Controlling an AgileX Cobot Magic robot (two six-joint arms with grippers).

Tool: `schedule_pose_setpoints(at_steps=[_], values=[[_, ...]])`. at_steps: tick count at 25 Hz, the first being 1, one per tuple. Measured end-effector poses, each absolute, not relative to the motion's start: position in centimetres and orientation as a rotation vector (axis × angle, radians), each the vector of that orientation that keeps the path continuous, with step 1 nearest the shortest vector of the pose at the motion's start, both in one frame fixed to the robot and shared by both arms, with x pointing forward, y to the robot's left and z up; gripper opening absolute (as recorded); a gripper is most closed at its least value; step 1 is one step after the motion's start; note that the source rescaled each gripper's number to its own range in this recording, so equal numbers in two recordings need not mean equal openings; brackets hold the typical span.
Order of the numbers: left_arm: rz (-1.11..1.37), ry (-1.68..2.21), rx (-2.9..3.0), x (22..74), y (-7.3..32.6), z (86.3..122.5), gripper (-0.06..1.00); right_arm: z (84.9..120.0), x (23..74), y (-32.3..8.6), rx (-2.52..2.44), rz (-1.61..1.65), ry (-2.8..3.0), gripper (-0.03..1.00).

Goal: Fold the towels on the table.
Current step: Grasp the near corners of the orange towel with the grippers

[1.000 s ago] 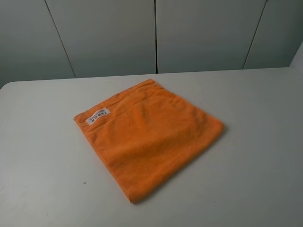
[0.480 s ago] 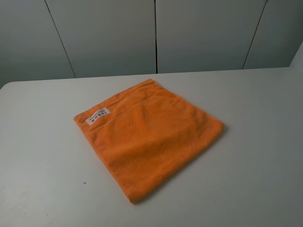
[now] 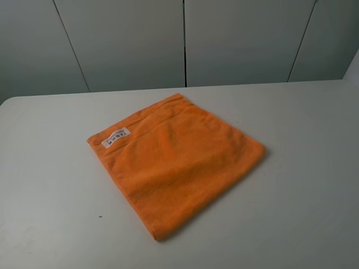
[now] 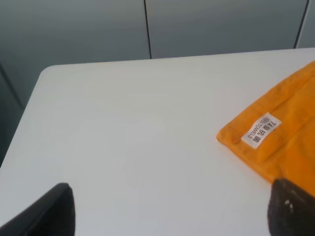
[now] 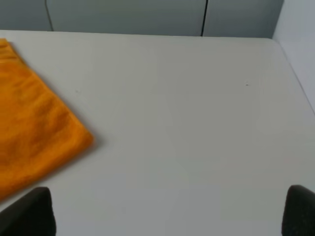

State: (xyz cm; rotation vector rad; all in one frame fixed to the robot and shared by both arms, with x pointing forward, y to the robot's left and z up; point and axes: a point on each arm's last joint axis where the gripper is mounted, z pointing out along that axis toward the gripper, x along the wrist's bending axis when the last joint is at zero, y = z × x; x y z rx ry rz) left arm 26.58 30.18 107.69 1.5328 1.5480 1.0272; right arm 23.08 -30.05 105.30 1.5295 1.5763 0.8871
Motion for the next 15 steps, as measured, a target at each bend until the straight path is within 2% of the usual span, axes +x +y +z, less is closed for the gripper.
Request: schedule_pose_setpoints(at_steps=[9,15], values=[[0.724,1.671,1.814,34.8,30.1,106.0,1.00,105.3,23.6,-29.9,1.481,0.845,1.657,1.00],[0.475,1.697,2.032,41.9,28.8,104.6,1.00,105.9,28.6,-29.3,1.290,0.691,2.004,1.00]])
